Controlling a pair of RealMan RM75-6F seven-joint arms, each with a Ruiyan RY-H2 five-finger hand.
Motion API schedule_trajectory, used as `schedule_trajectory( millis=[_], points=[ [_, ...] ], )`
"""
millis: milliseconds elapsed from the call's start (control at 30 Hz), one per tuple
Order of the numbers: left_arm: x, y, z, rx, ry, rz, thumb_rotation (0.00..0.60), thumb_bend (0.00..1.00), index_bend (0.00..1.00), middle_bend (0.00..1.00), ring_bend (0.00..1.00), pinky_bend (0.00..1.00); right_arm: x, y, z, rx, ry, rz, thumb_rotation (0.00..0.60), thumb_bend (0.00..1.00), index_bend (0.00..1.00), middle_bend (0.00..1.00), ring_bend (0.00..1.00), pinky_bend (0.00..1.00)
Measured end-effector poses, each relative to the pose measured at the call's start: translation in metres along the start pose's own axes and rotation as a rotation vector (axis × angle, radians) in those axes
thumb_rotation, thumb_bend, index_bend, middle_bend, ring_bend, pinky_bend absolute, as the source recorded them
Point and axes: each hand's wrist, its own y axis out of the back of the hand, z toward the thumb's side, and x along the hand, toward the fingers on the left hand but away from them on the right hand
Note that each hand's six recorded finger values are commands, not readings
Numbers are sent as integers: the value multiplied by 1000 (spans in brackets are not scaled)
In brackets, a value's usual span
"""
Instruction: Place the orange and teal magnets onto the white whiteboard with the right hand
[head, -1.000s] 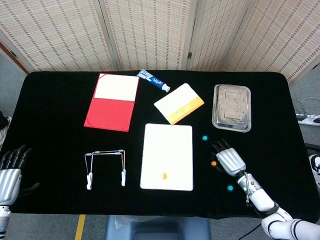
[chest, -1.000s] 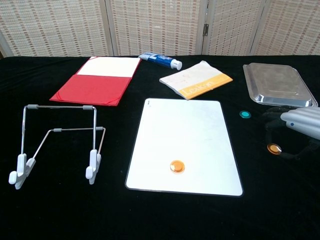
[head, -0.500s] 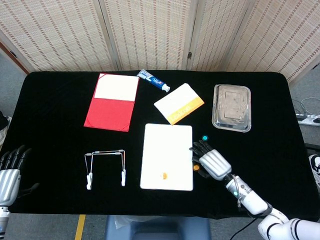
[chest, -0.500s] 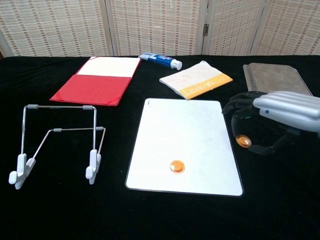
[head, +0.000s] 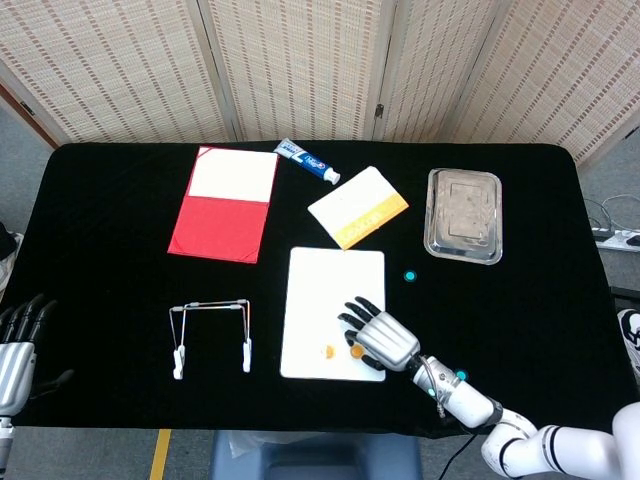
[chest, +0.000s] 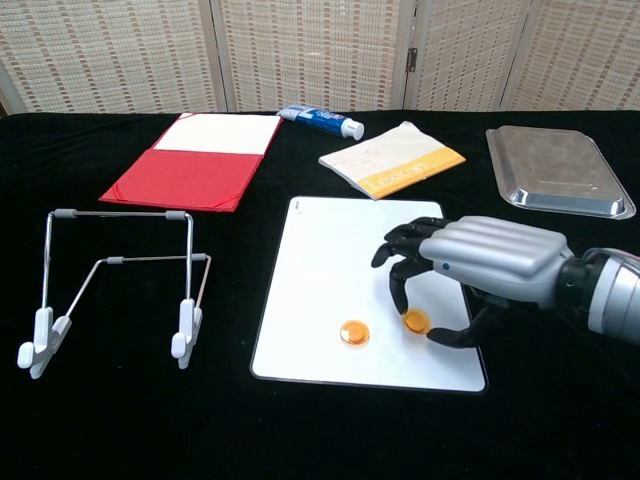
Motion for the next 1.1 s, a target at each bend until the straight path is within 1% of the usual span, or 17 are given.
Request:
schedule_trajectory(
  millis=[100,167,333,400,467,500,567,633,733,767,900,967,1100],
  points=[
    [0,-1,-1,-2,1,1,600,86,0,0,0,0,-4,-1,2,4,4,4,600,426,511,172,0,0],
    [0,-1,-1,-2,1,0,600,86,0,0,0,0,-6,-1,3,6,6,4,600,426,468,164,0,0],
    [1,-3,-2,-3,4,-4,600,86,0,0,0,0,-6,-2,3,8,9,6,600,425,256,155,0,0],
    [1,-3,-3,-4,5,-4,600,86,0,0,0,0,-4,-1,3,5,7,-1,600,426,194,156,0,0],
    [1,-3,-2,-5,3,-3,600,86,0,0,0,0,-1,2,0,-1,0,-13,600,426,168,155,0,0],
    [1,-3,-2,-6,2,-3,600,86,0,0,0,0,0,3,-1,-3,-5,-21,600,426,167,155,0,0],
    [1,-3,-2,-8,-1,-2,600,86,0,0,0,0,6,7,-7,-5,-22,-44,600,426,197,157,0,0],
    [1,-3,-2,-8,-2,-2,600,86,0,0,0,0,14,10,-15,-5,-47,-66,600,426,285,161,0,0],
    [1,-3,-1,-8,-5,-4,600,86,0,0,0,0,36,15,-34,-5,-107,-94,600,426,372,167,0,0],
    [2,-3,-1,-9,-7,-4,600,86,0,0,0,0,48,15,-41,-6,-133,-99,600,426,387,170,0,0],
    [3,-2,4,-10,-21,-2,600,86,0,0,0,0,90,7,-58,-13,-199,-83,600,426,412,177,2,0],
    [4,-1,7,-11,-29,2,600,86,0,0,0,0,110,1,-60,-17,-217,-73,600,425,417,181,4,0],
    [6,2,12,-7,-43,9,600,86,0,0,0,0,141,-12,-57,-31,-236,-64,600,425,418,183,3,0]
  ],
)
